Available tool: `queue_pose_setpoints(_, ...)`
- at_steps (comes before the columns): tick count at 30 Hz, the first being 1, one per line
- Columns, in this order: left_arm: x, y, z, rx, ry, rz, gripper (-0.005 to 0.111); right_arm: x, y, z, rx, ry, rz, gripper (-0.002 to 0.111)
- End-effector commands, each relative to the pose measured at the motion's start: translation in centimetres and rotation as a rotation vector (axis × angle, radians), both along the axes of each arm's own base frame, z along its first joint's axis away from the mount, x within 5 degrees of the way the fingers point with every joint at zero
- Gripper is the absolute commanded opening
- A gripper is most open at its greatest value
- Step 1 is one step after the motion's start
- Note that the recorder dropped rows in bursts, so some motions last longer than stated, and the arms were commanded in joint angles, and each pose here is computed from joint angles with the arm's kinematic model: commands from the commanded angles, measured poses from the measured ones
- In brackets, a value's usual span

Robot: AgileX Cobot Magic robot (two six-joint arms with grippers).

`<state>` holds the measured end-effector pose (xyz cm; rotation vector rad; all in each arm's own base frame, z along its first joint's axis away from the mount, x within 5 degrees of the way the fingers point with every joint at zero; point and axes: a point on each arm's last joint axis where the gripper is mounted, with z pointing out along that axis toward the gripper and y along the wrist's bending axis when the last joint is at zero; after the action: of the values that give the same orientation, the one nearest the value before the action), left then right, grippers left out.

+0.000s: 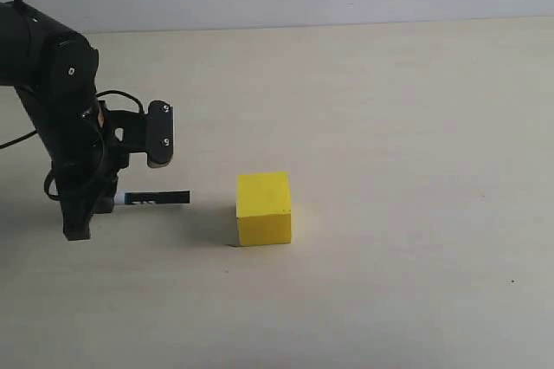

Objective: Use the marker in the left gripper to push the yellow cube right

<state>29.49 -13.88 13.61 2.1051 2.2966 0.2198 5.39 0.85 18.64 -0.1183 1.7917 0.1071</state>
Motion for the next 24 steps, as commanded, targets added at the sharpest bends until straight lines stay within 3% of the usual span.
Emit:
queue_pose_setpoints(1, 0.0, 0.6, 0.2, 0.007, 0.009, 0.03, 0.0, 0.0, 0.0, -0.1, -0.005, -0.007, 0.002, 0.0)
queue_pose_setpoints(10, -0.4, -0.1, 0.1, -0.037, 0.031, 0.054, 0.0, 0.0, 0.0, -0.1, -0.005, -0.007, 0.002, 0.0)
queue_pose_setpoints(17, -2.4, -5.3, 0.3, -0.094, -0.003, -0.148, 0.0, 0.0, 0.0, -0.1, -0.005, -0.007, 0.002, 0.0)
queue_pose_setpoints(21, -3.0, -8.2, 1.2, -0.161, -0.016, -0.173, 0.0, 0.0, 0.0, -0.1, -0.005, -0.007, 0.002, 0.0)
queue_pose_setpoints(24, -2.9, -8.1, 1.4, -0.152, 0.002, -0.138, 0.0, 0.0, 0.0, -0.1, -0.005, -0.007, 0.002, 0.0)
